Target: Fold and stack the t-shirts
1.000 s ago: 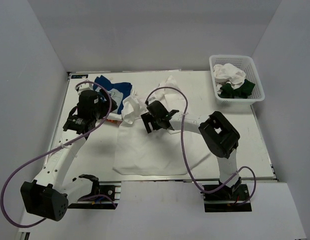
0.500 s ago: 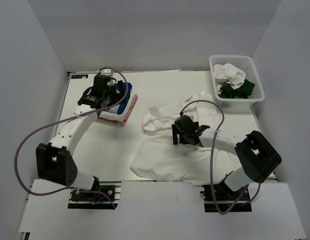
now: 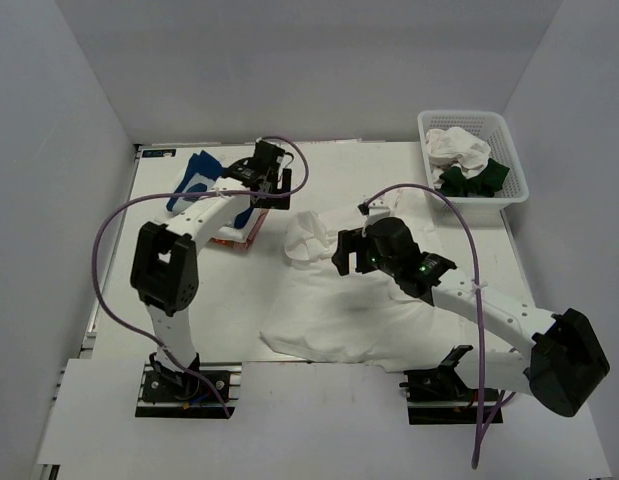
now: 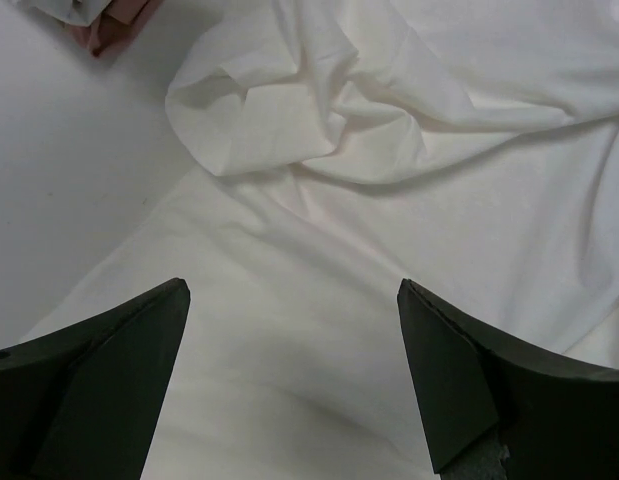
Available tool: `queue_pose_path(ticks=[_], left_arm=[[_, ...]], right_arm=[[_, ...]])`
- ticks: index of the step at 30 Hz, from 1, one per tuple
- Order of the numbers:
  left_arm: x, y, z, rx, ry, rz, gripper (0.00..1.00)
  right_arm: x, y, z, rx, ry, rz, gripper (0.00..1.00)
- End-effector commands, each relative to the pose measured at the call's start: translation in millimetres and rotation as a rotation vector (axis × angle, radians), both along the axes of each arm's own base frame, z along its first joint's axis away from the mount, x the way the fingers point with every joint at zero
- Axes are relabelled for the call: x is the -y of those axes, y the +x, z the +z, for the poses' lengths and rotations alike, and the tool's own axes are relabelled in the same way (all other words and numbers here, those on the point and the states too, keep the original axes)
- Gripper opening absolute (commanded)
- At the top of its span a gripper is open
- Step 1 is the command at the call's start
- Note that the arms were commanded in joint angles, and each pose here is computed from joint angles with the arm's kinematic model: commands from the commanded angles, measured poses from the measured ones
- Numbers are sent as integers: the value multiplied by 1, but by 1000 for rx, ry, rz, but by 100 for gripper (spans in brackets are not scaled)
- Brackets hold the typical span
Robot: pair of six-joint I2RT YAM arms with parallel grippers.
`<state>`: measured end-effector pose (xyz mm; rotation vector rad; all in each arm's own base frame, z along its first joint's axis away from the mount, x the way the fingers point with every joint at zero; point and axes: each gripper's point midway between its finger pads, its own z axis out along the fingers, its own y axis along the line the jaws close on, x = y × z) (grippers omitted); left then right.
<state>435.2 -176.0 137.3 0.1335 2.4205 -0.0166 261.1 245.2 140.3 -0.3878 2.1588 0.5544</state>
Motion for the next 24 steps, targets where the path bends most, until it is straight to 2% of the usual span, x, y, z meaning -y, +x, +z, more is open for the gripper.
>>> queue_pose_path(ticks=[1, 5, 11, 13, 17, 24], left_arm=[[-70, -2, 22, 55, 309, 293, 100], [-67, 13, 20, 116, 341, 218, 100], [-41, 22, -12, 83, 312, 65, 100], [-44, 22, -34, 50, 346, 69, 100], [-49, 28, -45, 13, 394, 117, 100], [-68, 38, -80, -25, 450, 202, 100]], right_arm=[[1, 2, 4, 27, -7, 14, 90], [4, 0, -8, 8, -35, 16, 90], [3, 2, -12, -9, -48, 12, 90], [5, 5, -13, -4, -66, 0, 90], [16, 9, -15, -5, -104, -52, 90], [19, 6, -15, 3, -82, -58, 90]])
